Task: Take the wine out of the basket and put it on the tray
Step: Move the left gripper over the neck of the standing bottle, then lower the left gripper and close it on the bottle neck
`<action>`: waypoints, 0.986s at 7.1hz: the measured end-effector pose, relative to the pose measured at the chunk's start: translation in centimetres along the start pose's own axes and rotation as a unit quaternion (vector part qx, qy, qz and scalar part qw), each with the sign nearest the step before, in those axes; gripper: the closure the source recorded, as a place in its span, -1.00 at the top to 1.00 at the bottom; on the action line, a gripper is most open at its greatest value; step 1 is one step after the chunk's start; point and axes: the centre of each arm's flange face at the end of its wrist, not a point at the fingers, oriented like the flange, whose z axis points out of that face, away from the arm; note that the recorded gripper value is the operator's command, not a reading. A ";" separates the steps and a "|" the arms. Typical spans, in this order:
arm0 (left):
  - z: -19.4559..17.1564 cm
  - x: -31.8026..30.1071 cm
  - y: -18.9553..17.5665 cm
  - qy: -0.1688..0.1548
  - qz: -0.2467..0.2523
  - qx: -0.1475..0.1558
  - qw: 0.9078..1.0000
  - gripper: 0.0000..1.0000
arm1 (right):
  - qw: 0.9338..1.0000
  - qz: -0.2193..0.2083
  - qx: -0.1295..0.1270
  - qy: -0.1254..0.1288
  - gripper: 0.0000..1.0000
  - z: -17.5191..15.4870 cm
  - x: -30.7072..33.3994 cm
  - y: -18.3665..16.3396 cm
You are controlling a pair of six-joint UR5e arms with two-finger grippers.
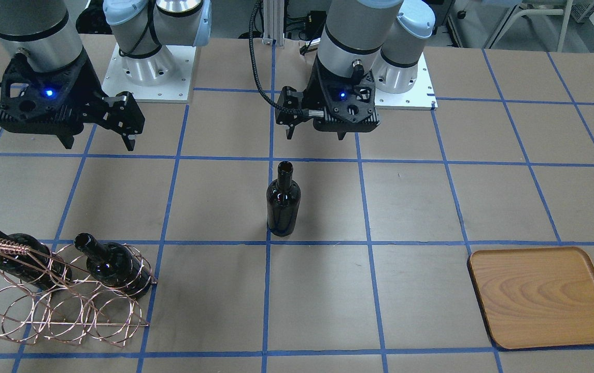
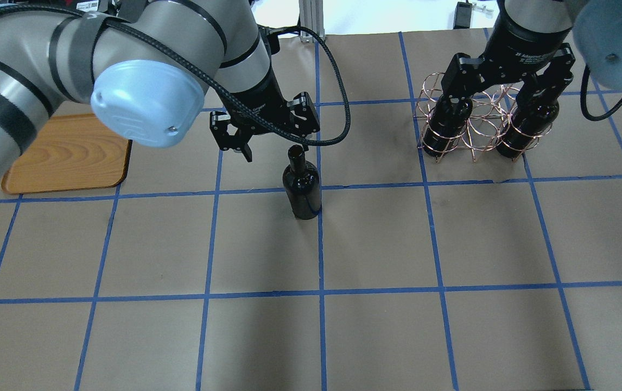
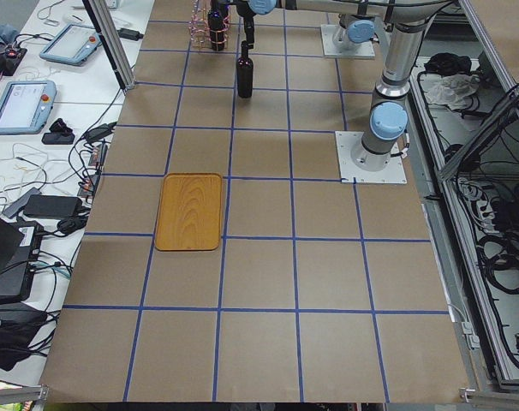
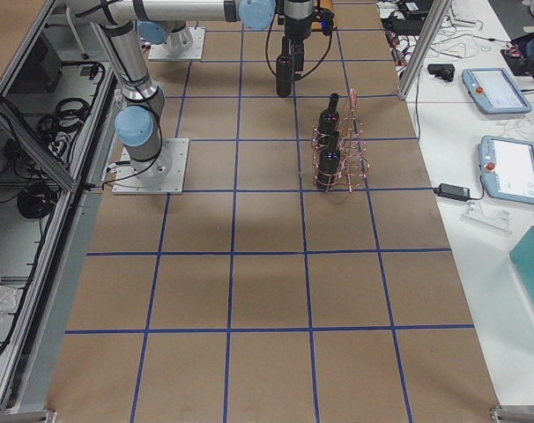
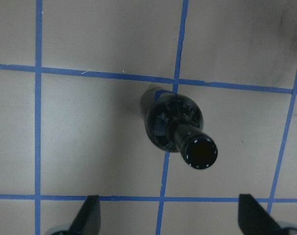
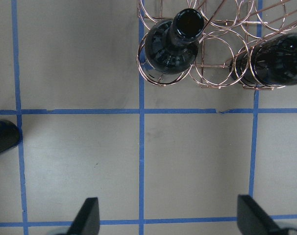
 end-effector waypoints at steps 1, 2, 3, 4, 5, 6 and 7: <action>1.1 1.0 -0.6 0.009 -0.006 0.007 1.000 1.00 | 1.000 0.000 0.000 0.000 1.00 0.0 0.0 0.1; 2.2 1.8 -0.8 0.013 -0.011 0.007 1.000 1.00 | 1.000 0.000 0.000 0.001 1.00 -0.1 0.0 0.1; 3.6 2.4 -0.8 0.010 -0.013 -0.001 1.000 1.00 | 1.000 0.000 0.000 0.002 1.00 -0.1 0.1 0.2; 4.5 2.8 -0.6 0.004 -0.011 -0.005 1.000 1.00 | 1.000 0.000 -0.001 0.002 1.00 -0.1 0.1 0.2; 4.7 3.0 -0.5 -0.001 -0.009 -0.005 1.000 1.00 | 1.000 -0.001 -0.001 0.000 1.00 -0.2 0.0 0.3; 4.7 2.9 -0.5 -0.011 -0.009 -0.001 1.000 0.98 | 1.000 -0.001 -0.001 -0.002 1.00 -0.2 0.0 0.4; 4.7 2.7 -0.5 -0.022 -0.009 0.002 1.000 0.81 | 1.000 -0.001 -0.002 -0.004 1.00 -0.3 0.0 0.6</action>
